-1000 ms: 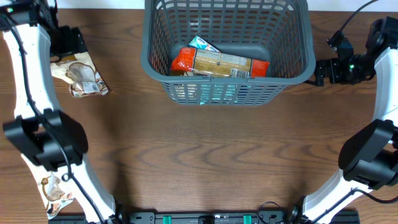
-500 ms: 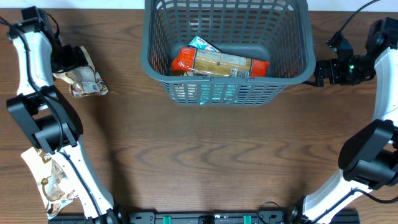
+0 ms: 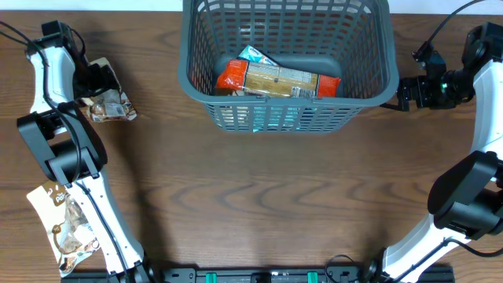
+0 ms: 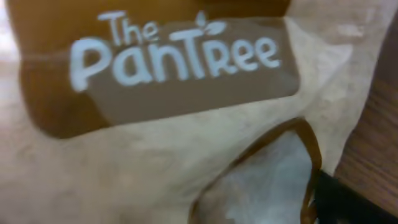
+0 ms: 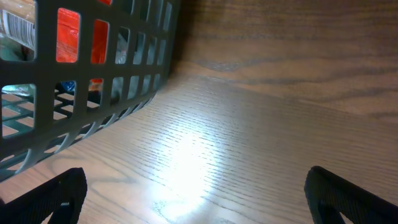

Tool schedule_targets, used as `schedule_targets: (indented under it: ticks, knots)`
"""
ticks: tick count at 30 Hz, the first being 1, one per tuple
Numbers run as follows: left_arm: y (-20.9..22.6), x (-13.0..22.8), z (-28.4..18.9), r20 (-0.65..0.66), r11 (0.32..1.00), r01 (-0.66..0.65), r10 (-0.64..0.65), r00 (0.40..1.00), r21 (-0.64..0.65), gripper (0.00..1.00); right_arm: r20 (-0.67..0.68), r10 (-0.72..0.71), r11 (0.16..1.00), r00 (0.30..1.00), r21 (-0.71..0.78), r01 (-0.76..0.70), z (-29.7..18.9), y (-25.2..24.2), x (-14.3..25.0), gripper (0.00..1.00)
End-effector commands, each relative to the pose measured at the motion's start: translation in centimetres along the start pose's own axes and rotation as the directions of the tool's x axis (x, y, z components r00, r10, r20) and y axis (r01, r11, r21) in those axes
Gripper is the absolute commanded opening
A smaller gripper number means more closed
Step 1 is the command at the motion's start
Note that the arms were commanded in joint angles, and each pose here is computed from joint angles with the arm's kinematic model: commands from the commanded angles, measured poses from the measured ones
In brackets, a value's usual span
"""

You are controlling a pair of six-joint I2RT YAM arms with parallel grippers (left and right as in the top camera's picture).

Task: Pack container
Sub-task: 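Move the left gripper toward the crumpled snack pouch at upper left, then close the left gripper on the upper-left PanTree snack pouch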

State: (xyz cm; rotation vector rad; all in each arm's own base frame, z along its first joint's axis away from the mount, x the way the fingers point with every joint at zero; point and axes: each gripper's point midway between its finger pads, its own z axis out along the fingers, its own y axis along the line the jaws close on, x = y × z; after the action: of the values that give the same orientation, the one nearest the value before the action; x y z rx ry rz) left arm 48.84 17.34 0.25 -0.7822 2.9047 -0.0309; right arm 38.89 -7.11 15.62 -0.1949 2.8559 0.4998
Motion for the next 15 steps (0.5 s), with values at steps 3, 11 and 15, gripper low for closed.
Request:
schedule_targets:
  ticks: [3,11,15]
  knots:
    - [-0.3,1.1,1.2,-0.053,1.000,0.005,-0.004,0.999,0.026,0.39,0.000,-0.001,1.000,1.000,0.000,0.001,-0.2,0.3,0.1,0.99]
    - [-2.6,3.3,-3.0,-0.120,0.990,-0.009,0.026,0.992,0.139,0.06,0.009,-0.006,1.000,1.000,0.004,0.005,-0.2,0.2,-0.2,0.99]
    - [-3.7,3.5,-8.2,-0.050,0.984,-0.091,0.100,0.994,0.154,0.06,0.016,-0.009,1.000,1.000,0.007,0.009,-0.2,0.1,-0.3,0.99]
